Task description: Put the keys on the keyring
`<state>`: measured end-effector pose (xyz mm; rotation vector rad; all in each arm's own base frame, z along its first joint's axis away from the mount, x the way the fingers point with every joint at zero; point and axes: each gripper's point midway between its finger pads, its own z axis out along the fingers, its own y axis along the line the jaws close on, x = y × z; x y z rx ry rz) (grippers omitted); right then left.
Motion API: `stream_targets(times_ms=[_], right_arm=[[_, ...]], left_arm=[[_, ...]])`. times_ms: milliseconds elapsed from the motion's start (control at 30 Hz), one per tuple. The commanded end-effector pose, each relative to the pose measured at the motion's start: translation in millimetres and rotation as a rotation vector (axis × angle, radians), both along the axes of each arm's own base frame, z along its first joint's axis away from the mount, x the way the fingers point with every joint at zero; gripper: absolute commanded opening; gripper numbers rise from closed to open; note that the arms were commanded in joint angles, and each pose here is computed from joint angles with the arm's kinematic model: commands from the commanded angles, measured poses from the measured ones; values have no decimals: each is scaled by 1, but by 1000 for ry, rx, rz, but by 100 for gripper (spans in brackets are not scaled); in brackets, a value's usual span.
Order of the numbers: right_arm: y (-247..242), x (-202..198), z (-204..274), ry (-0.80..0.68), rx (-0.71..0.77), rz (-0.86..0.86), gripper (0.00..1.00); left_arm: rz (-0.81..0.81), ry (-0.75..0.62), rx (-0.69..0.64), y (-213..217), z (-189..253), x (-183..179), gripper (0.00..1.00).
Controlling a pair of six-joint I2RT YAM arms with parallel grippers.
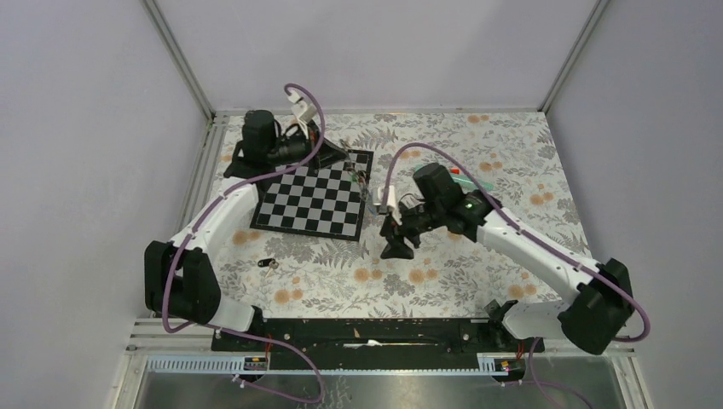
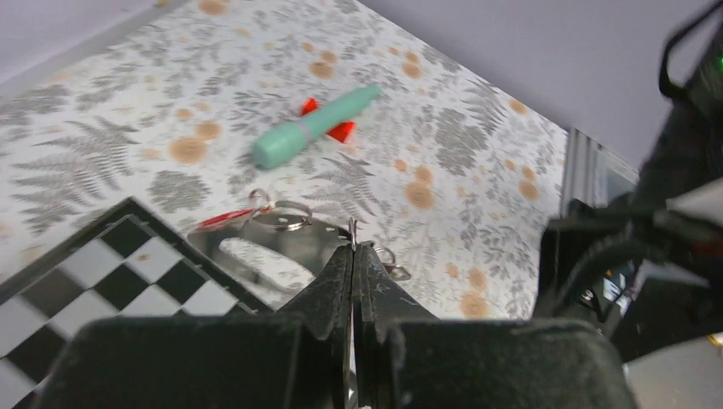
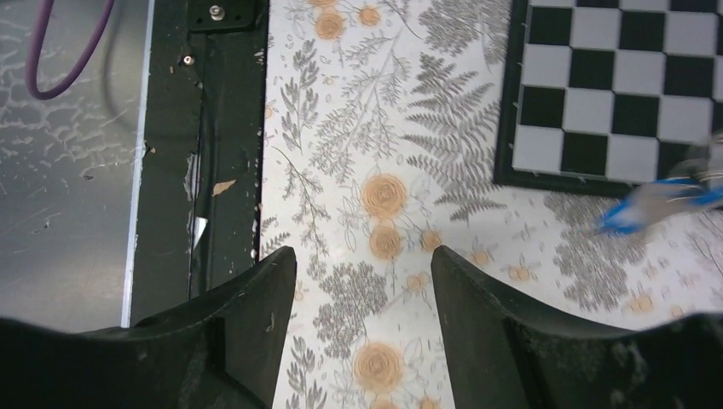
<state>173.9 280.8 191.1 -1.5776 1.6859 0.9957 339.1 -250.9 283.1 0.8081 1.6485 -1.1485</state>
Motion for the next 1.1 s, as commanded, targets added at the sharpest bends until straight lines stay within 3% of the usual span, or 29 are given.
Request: stream_targets(times_ms=[0,633,1067], right_arm=[[44,7,13,-110,43,64,66],[217,10,-90,-13,-113,176,59],[284,31,-133,22,-118,293,59]], left_arm=[[88,-124,-33,24,60,20,0],[217,-207,73,51,116,42,0],[206,-241,76,53,127,27,0]])
